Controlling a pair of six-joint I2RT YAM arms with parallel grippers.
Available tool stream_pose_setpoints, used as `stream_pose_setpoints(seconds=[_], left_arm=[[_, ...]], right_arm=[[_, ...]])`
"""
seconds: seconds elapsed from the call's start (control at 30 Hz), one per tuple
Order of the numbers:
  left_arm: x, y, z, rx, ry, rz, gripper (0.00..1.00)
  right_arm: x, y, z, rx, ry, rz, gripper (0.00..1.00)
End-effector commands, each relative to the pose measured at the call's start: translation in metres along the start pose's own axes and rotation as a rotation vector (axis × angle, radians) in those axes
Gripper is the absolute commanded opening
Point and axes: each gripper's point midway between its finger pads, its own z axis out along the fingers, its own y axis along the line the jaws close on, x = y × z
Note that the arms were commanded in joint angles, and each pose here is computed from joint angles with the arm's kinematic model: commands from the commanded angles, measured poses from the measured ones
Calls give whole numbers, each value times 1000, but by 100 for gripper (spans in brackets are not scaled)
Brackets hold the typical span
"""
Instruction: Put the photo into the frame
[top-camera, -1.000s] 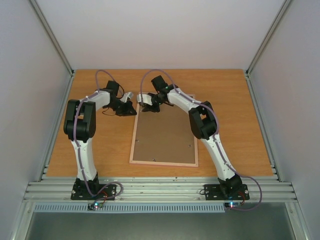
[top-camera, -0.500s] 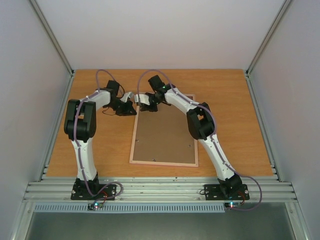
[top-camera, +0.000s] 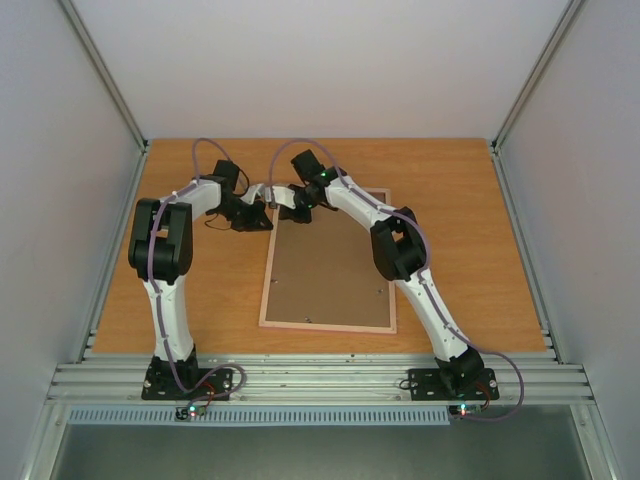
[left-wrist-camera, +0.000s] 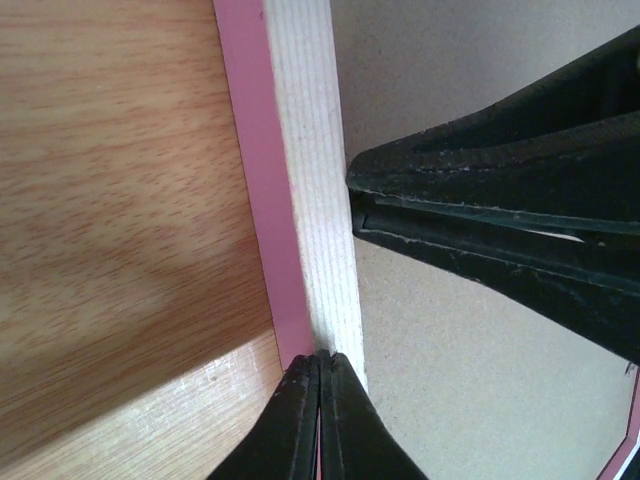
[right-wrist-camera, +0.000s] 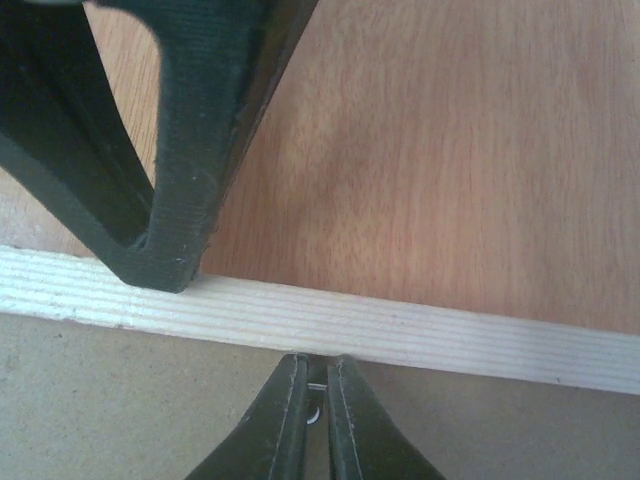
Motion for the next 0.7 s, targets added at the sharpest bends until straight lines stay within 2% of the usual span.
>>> stream_pose_setpoints(seconds=[0.0,0.17,0.3,0.6,0.67], left_arm=[[44,8,40,-25,162,-25,2],[45,7,41,-23,167,-24,2],[43,5,39,-17,160,-20,3],[4,3,0,-28,-2,23,18],[-5,-1,-12,-30,-42,54,25]], right_arm=[[44,-8,34,77,159,101,8],[41,-6,32,84,170,168,5],[28,5,25,33,127,165,12],[-11,-19,-44,86,28,287,24],[-12,-21,-65,84,18,336,26]])
